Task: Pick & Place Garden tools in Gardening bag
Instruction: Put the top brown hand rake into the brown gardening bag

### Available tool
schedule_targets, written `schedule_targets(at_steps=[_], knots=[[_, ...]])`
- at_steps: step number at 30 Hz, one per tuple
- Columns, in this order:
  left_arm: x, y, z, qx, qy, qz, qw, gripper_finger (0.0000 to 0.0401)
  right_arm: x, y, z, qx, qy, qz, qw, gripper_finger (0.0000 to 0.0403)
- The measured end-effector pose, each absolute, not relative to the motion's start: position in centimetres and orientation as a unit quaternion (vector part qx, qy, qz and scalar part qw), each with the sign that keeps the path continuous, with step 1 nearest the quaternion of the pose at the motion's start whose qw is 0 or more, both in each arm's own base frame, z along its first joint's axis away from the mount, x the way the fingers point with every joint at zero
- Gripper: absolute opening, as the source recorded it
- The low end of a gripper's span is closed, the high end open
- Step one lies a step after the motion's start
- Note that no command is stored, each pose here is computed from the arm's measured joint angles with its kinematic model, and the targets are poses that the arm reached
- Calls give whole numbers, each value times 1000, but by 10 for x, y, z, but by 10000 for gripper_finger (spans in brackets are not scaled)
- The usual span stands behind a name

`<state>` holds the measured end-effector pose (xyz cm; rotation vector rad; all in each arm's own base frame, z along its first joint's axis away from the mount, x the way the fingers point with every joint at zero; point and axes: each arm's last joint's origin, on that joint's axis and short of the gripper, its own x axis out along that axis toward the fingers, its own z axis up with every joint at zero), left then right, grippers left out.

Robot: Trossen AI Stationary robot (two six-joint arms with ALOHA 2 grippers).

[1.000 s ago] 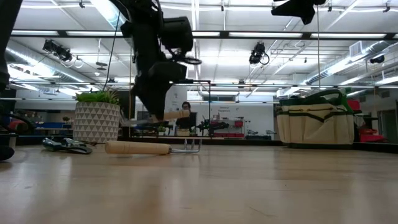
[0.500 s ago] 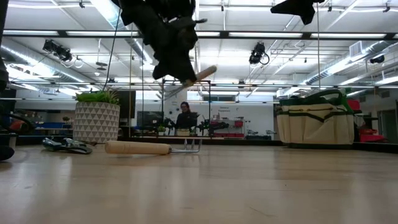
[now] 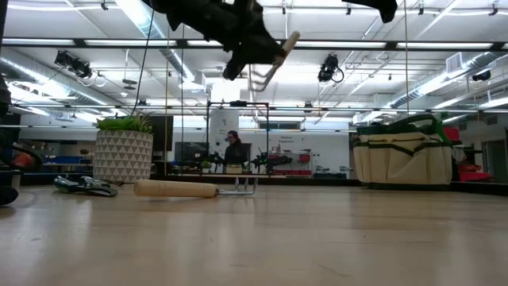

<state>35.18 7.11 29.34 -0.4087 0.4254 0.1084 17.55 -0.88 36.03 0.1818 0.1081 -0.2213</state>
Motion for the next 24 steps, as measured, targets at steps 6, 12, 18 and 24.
schedule_targets(at_steps=[6,12,18,24], knots=[[356,72,307,-194,145,21,970,77,176,-9,361,84,52,-110,989,215],[359,71,320,-160,80,-27,983,79,180,-9,363,107,31,-114,987,215],[360,71,327,-148,46,-33,987,79,193,-15,359,153,25,-128,980,215],[360,70,327,-148,48,-41,987,79,206,-18,356,166,21,-110,980,215]])
